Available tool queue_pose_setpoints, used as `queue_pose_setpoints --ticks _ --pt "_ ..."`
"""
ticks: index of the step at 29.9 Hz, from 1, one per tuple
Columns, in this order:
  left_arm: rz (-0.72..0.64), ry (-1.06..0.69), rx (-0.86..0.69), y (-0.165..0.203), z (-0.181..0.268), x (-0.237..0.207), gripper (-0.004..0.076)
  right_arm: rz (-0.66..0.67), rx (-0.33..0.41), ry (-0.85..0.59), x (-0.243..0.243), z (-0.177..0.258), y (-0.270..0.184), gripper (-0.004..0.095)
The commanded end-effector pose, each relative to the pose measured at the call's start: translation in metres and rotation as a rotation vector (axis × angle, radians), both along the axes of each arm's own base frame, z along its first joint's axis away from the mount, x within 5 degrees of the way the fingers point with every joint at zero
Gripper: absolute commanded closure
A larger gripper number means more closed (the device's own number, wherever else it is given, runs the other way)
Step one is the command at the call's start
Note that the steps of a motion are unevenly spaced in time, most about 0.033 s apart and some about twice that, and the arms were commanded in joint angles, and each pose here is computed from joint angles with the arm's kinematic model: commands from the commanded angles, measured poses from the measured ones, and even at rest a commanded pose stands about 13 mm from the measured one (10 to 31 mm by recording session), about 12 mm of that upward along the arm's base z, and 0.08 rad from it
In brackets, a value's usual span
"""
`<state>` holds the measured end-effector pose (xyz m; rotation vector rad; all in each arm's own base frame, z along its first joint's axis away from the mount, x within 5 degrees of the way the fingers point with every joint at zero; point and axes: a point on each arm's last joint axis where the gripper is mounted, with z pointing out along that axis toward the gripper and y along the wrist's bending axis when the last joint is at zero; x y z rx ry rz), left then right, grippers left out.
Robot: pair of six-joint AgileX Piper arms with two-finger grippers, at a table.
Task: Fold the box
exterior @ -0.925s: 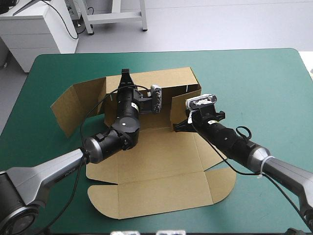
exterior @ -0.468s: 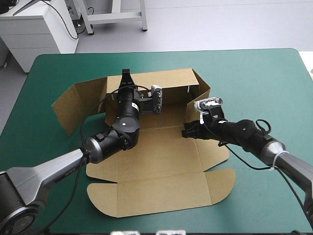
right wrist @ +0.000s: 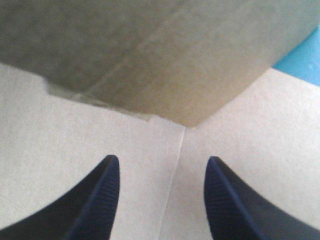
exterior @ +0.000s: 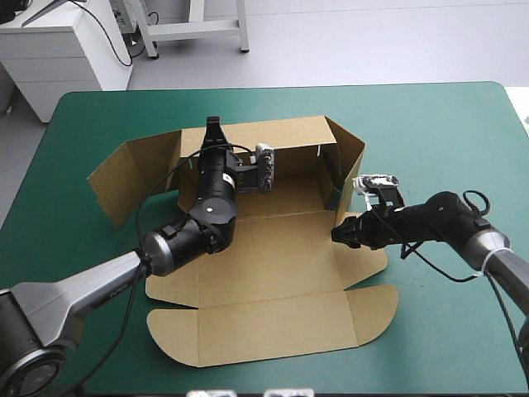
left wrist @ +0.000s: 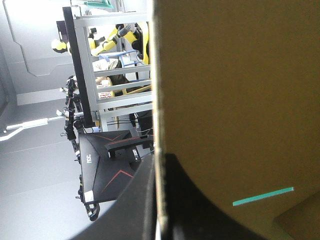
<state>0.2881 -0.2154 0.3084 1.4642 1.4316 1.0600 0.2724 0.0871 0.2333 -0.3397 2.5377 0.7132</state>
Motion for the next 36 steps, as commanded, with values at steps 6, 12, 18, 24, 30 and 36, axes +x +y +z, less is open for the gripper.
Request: queue_pose_setpoints --ticks 6,12,18,24,30,36 --pt "-0.013 -0.088 -0.030 0.002 0.028 -0.005 0.0732 0.018 -0.002 0.039 -0.003 0.034 -0.012 0.0911" --pt "-0.009 -0.088 -0.029 0.003 0.028 -0.005 0.0732 -0.018 -0.016 0.001 0.002 0.061 -0.014 0.0911" --pt "-0.012 -0.088 -0.027 0.002 0.028 -0.005 0.0732 -0.043 -0.012 -0.121 0.015 0.128 -0.014 0.0911" --pt "-0.012 -0.088 -0.027 0.002 0.028 -0.005 0.0732 -0.157 -0.077 -0.308 0.028 0.205 -0.025 0.0928" --pt "-0.012 -0.088 -0.027 0.002 0.028 -0.005 0.0732 -0.212 -0.104 -0.342 0.062 0.234 -0.033 0.0928" --pt "-0.012 -0.088 -0.027 0.002 0.028 -0.005 0.0732 -0.249 -0.093 -0.281 0.112 0.217 -0.039 0.0928"
